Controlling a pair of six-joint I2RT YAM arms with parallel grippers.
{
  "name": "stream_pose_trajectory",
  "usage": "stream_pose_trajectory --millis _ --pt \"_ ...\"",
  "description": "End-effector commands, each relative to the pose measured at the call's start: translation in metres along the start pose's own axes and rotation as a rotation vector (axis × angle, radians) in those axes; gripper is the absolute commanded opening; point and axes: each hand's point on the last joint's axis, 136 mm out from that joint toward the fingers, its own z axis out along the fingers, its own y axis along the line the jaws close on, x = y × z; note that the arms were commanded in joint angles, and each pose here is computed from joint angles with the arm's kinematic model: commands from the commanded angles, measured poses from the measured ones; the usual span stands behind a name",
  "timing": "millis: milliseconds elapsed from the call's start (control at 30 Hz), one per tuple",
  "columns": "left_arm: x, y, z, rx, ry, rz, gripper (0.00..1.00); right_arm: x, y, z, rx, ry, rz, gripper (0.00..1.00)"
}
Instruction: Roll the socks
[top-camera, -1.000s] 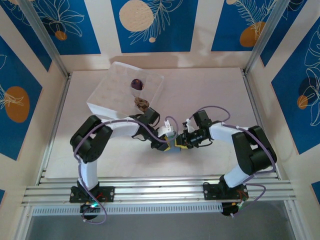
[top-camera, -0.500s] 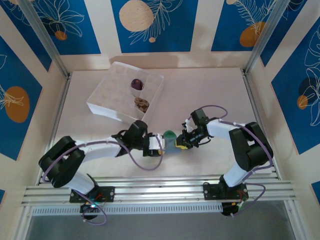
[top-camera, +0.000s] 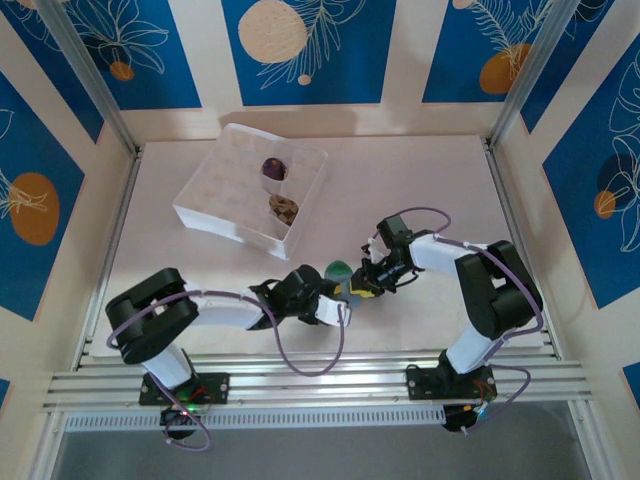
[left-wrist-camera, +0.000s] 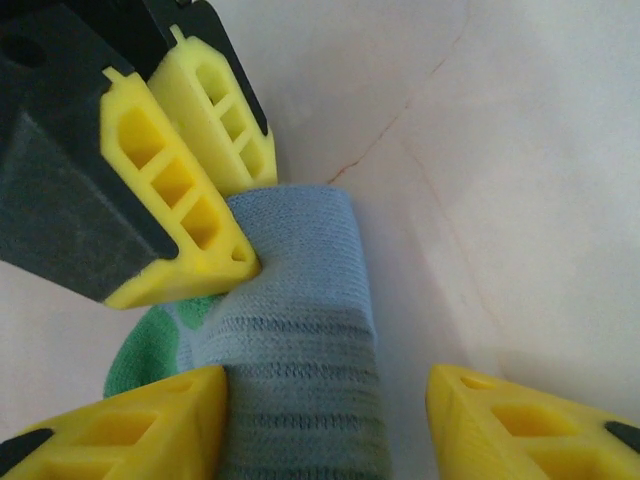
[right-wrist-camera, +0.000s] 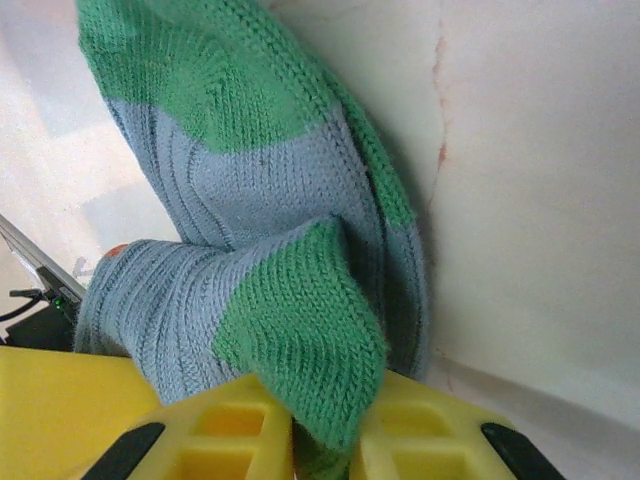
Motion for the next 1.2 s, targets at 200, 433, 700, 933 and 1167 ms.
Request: stream_pose_trajectory --millis 200,433,700,933,1167 --pt "0.012 -0.008 0.012 0.056 0.081 -0.061 0.00 0.009 -0.016 -0.001 0.086 -0.002 -0.002 0.40" --pt "-0.006 -0.017 -0.011 0.310 -0.175 -0.424 0.00 -0.002 0.005 -0.045 0.010 -0.172 -0.117 0.53" --pt "-0.020 -0.001 -0.027 0.534 -0.395 -0.747 0.00 -0.018 0.041 -0.067 -0.102 -0.290 -0.274 0.54" --pt "0.008 0.001 -0.009 0.596 -0.267 -0.961 0.00 -0.020 0.058 -0.042 -0.168 -0.200 -0.347 0.55" --pt "0.036 -0.005 0.006 0.582 -0.100 -1.083 0.03 -0.007 0.048 -0.022 -0.136 -0.146 -0.346 0.55"
